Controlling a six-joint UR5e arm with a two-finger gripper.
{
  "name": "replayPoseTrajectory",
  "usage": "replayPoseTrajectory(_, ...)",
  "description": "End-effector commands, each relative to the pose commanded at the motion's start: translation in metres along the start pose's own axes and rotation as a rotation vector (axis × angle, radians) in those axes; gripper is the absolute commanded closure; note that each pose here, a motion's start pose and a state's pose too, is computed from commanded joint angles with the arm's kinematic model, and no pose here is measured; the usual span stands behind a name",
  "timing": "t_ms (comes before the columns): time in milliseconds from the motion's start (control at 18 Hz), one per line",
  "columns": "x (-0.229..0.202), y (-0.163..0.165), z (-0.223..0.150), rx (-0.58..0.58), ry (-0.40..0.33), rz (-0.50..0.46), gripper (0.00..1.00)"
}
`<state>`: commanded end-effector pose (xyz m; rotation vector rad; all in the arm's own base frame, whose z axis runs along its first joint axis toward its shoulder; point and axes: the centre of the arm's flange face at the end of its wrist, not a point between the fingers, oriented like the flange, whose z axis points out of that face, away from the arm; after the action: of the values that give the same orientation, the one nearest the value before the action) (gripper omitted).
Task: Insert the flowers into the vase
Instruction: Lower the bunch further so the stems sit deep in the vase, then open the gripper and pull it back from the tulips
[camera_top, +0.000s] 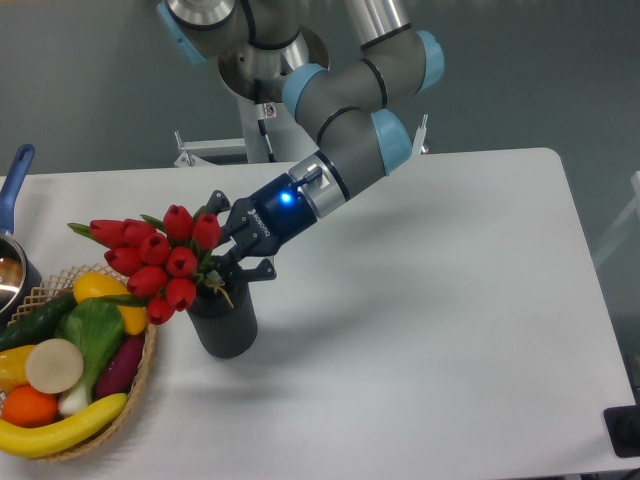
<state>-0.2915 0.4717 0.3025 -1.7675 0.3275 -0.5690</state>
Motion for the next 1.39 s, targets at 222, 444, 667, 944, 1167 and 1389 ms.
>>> replayPoseTrajectory(222, -0.001, 0.003, 0.001, 0.000, 0.001, -0.006, 0.65)
replayPoseTrajectory(444, -0.001, 0.005, 0.000, 0.000, 0.001, -0.009, 0.65)
replayPoseTrajectory(667, 0.002, 0.019, 0.003, -0.003, 0.006, 0.008, 0.65)
replayPoseTrajectory(944, 0.002, 0.021, 0.003, -0.003, 0.007, 0.007, 0.53)
replayPoseTrajectory(1167, 0.001, 0.025, 0.003, -0.005, 0.006, 0.034, 0.22)
replayPoseTrajectory(1389, -0.003, 0.026, -0.008, -0.002, -0.016, 0.063, 0.00)
